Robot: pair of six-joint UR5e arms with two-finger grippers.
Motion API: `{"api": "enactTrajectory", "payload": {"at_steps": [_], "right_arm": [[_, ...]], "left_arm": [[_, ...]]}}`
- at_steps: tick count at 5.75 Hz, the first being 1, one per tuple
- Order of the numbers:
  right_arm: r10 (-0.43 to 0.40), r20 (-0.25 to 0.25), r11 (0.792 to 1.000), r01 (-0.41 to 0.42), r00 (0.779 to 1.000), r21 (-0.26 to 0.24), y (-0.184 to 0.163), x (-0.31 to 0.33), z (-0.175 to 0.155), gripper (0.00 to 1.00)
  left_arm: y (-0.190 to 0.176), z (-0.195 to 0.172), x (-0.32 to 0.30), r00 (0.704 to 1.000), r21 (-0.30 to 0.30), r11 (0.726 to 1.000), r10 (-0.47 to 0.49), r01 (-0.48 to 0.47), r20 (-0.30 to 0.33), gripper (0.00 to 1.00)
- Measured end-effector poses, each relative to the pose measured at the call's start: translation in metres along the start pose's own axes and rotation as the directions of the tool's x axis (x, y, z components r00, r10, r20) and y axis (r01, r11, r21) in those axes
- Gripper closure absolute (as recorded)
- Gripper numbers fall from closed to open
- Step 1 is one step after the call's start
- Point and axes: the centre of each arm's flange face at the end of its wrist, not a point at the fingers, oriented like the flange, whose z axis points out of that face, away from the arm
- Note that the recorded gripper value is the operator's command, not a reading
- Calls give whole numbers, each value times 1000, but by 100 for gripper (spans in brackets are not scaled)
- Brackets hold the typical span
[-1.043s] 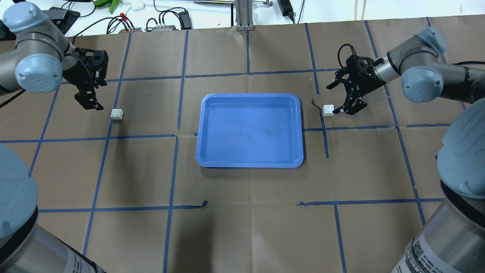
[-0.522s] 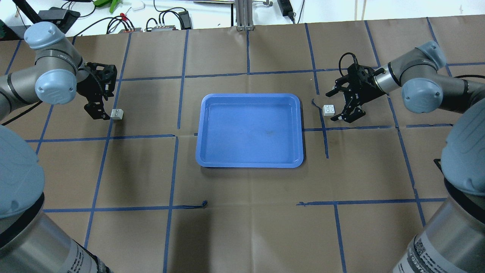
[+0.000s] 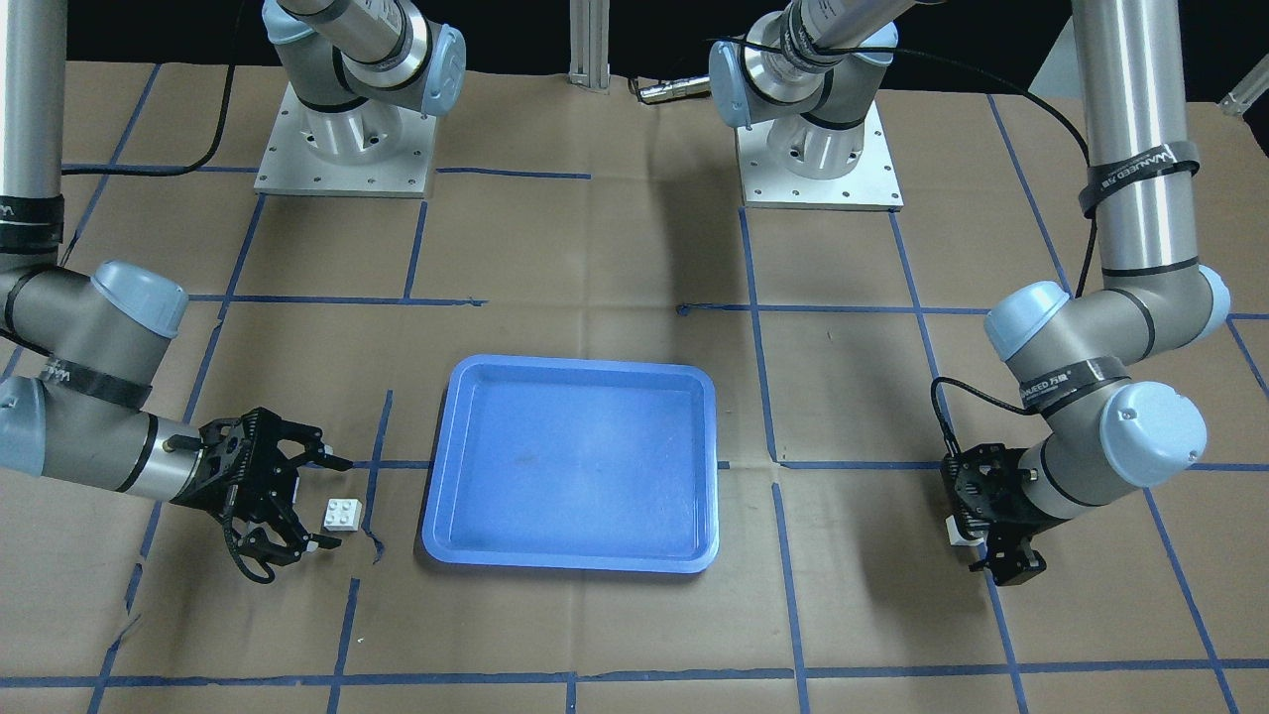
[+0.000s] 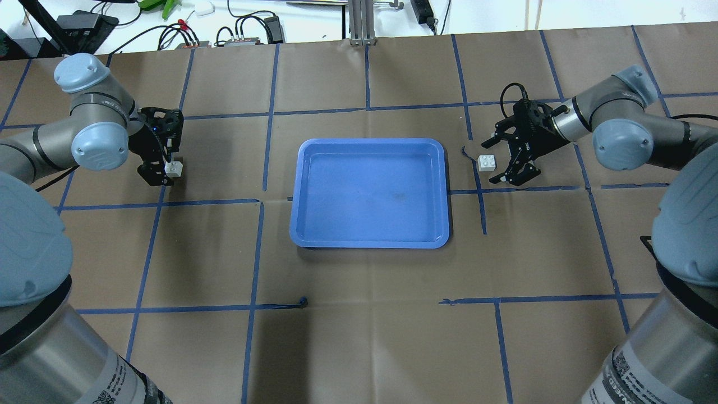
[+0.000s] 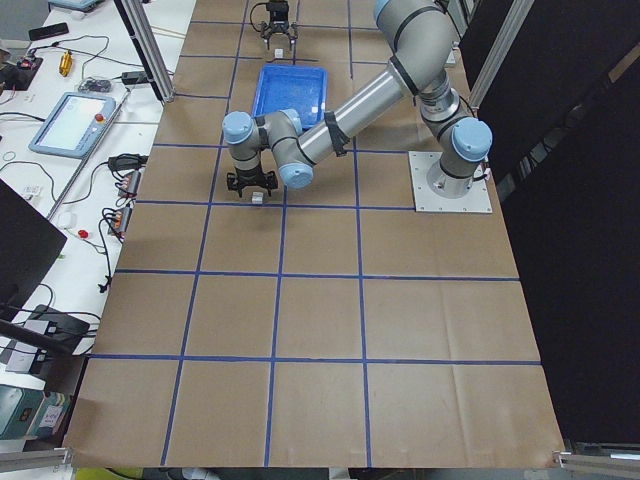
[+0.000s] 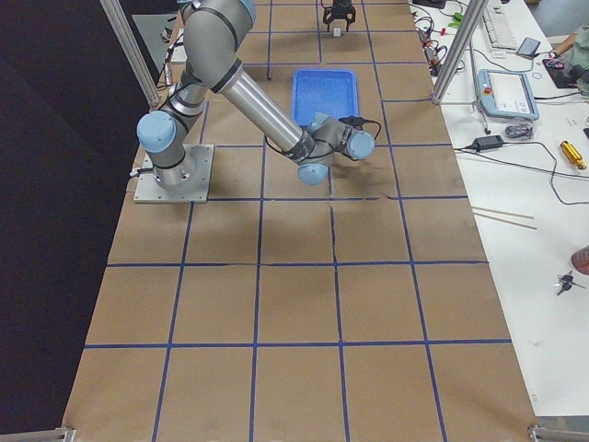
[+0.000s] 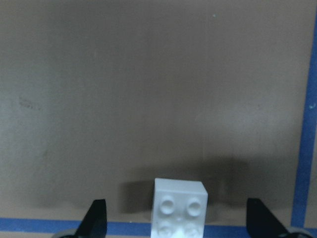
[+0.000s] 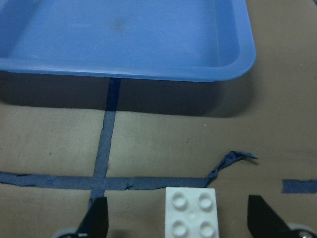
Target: Assemble white blocks and place on blue tray
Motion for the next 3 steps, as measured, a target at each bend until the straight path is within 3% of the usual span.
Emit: {"api": "enactTrajectory", "payload": {"at_steps": [1, 2, 3], "right_arm": [[3, 3, 1000, -3, 1000, 0, 1, 0, 1, 17], [5, 5, 1000, -5, 1000, -4, 2, 0, 1, 28], [6, 8, 1000, -6, 1000, -12, 3, -1, 1, 32]], "left_arm": [[0, 2, -1, 1000, 1, 1000, 5, -5, -1, 67], [0, 0, -2, 1000, -1, 1000, 14, -14, 3, 88], [1, -2, -3, 1000, -2, 1000, 22, -22, 7, 88]]}}
